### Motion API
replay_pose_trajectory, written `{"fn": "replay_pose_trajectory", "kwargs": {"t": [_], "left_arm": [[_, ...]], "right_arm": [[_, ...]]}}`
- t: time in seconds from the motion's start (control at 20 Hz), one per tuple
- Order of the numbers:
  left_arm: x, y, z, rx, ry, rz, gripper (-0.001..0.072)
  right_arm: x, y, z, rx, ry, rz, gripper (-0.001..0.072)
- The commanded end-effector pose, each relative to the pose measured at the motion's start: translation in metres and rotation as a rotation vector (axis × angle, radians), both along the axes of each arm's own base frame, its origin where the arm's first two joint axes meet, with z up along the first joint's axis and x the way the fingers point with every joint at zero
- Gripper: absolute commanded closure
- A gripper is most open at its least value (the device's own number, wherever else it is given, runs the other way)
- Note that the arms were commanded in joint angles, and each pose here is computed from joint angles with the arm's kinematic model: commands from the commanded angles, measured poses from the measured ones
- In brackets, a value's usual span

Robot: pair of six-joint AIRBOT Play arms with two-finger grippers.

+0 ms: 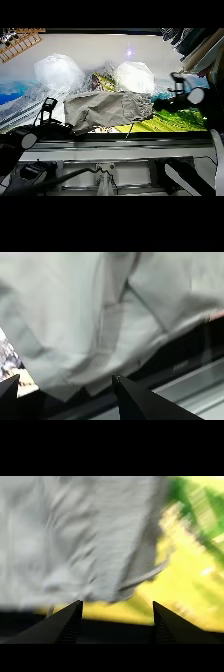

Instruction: Fold the clothes and pants, and hang the long-sleeved shirts on hangers.

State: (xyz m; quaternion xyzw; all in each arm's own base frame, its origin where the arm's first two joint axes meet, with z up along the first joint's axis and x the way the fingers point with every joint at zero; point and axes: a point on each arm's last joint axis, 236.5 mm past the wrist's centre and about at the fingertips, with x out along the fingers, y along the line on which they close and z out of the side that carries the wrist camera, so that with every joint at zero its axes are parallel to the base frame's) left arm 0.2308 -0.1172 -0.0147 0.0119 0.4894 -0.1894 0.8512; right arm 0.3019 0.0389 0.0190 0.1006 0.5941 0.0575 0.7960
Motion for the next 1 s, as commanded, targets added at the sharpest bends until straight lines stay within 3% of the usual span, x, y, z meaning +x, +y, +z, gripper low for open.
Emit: {"fn": "replay_pose_trajectory", "kwargs": {"t": [0.0,0.1,0.15,0.25,0.45,0.95], "left_arm": [[0.018,-0.003,0.048,-0.100,-0.103,0.096,0.0080],[0.027,-0.028,0.081,-0.264,-0.156,0.115,0.0080],[0.030,-0.037,0.092,-0.333,-0.171,0.120,0.0080],[0.034,-0.048,0.106,-0.410,-0.200,0.119,0.0080],[0.037,-0.048,0.109,-0.408,-0.226,0.108,0.0080],[0.049,-0.058,0.076,-0.411,-0.108,0.144,0.0081]], "right_arm": [[0.027,-0.052,0.016,0.059,-0.129,-0.192,0.0208],[0.051,-0.037,0.014,0.298,-0.177,-0.147,0.0109],[0.063,-0.025,0.017,0.422,-0.218,-0.096,0.0024],[0.074,-0.017,0.005,0.561,-0.202,-0.089,0.0022],[0.052,-0.005,-0.055,0.593,-0.013,0.011,0.0012],[0.050,-0.007,-0.096,0.603,0.069,-0.015,0.0013]]}}
